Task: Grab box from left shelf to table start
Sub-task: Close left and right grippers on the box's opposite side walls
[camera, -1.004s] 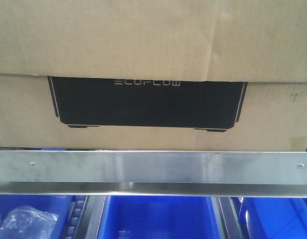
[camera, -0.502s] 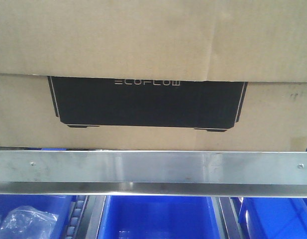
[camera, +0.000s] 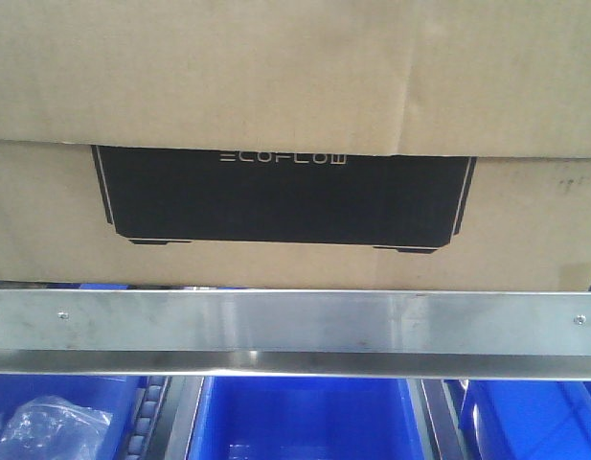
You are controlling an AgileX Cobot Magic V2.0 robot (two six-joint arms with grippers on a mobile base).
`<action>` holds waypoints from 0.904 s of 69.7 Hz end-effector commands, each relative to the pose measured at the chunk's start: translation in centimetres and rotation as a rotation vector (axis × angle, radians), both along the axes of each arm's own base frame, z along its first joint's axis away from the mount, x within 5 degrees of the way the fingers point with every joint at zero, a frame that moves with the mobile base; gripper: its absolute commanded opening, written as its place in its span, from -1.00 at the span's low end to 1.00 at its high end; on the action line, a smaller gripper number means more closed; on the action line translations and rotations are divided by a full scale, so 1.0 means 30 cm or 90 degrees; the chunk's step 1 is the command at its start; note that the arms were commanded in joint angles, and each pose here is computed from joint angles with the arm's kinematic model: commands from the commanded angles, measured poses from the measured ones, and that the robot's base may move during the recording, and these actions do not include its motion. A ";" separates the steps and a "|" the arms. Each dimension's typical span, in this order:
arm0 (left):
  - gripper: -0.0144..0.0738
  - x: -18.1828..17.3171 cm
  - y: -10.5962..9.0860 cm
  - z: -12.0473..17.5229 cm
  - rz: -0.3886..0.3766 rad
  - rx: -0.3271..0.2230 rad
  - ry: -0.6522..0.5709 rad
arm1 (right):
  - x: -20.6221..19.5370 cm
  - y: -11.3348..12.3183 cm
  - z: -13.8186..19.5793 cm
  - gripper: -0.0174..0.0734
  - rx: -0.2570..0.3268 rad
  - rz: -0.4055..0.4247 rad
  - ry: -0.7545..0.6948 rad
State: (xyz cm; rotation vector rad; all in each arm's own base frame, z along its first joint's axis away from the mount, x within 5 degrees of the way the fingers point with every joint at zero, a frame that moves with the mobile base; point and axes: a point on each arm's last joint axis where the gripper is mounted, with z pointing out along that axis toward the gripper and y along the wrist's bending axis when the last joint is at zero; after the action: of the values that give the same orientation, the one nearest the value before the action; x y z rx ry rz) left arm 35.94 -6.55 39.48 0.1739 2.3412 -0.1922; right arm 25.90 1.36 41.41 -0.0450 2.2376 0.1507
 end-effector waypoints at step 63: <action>-0.91 -0.013 -0.017 0.089 -0.005 -0.054 -0.093 | 0.336 0.002 -0.046 -0.52 0.002 0.004 0.030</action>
State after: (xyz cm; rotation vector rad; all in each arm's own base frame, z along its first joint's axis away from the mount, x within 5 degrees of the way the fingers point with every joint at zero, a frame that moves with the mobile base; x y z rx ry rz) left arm 36.00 -6.55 39.54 0.1726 2.3318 -0.1925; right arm 36.83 1.56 37.04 -0.0592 2.4032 0.1585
